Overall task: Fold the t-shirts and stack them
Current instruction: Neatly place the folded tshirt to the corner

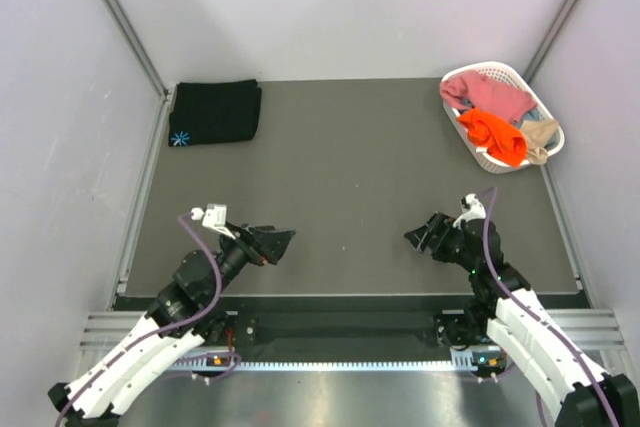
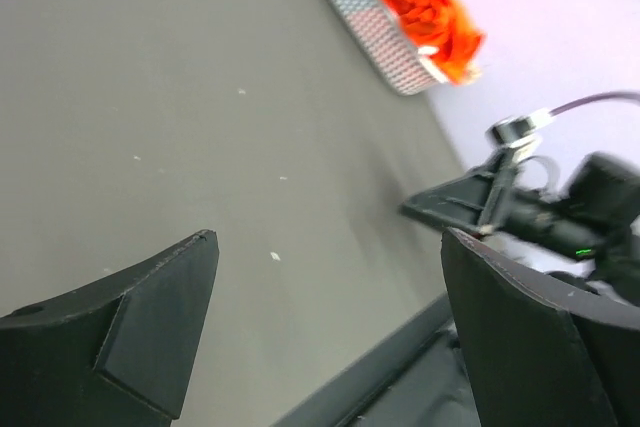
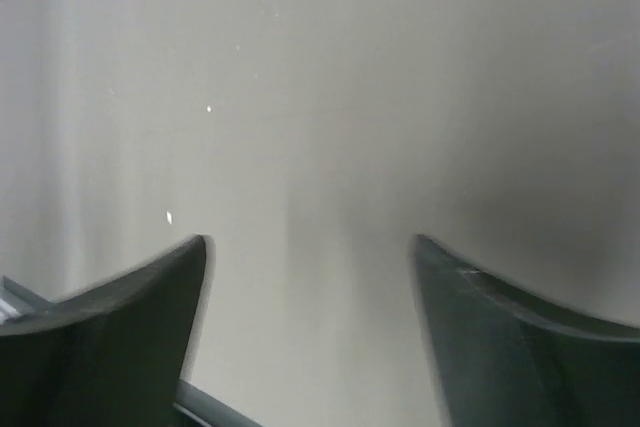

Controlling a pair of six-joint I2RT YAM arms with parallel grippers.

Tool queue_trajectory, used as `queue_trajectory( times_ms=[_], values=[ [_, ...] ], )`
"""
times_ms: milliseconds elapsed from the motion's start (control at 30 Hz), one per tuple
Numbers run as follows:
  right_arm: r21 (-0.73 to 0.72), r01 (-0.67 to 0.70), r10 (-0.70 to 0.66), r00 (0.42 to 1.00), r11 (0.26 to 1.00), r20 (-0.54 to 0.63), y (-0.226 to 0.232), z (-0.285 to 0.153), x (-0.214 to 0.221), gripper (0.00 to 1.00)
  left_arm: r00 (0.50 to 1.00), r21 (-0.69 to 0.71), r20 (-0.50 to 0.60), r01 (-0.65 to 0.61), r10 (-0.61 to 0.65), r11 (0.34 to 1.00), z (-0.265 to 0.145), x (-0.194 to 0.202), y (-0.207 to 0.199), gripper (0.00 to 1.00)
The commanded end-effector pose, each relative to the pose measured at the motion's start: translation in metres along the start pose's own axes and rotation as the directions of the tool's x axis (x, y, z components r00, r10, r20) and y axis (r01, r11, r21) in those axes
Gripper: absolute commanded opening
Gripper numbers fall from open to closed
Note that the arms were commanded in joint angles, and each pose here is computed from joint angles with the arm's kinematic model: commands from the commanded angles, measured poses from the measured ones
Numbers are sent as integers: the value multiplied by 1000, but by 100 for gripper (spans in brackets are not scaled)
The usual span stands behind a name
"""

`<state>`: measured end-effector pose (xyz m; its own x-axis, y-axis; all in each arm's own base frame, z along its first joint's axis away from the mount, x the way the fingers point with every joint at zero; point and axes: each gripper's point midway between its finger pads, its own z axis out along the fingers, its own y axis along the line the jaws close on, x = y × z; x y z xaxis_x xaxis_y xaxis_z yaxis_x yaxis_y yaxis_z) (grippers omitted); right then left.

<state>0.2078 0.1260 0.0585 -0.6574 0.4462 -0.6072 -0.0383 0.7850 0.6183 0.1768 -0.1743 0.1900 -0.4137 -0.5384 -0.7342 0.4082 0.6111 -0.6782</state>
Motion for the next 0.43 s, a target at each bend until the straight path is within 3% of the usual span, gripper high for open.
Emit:
queue_trajectory(
  times_ms=[0,67,233,333,400],
  values=[
    [-84,-56,67,990,995,127,13,1,-18,89,994,29,-27,109,-108,994,-10,12,-1,96],
    [-97,-86,97,989,992,114,6,3,-5,100,991,45,-104,94,-89,995,-11,25,-5,95],
    [-133,-104,118,988,986,101,1,4,10,100,990,107,-94,111,-101,988,-11,27,-12,96],
    [-197,-97,116,989,976,91,11,1,13,100,985,111,-107,149,-137,983,-8,36,-8,96],
    [-301,-80,108,991,950,79,32,-5,11,100,977,197,-154,175,-146,965,-11,46,-21,96]
  ],
)
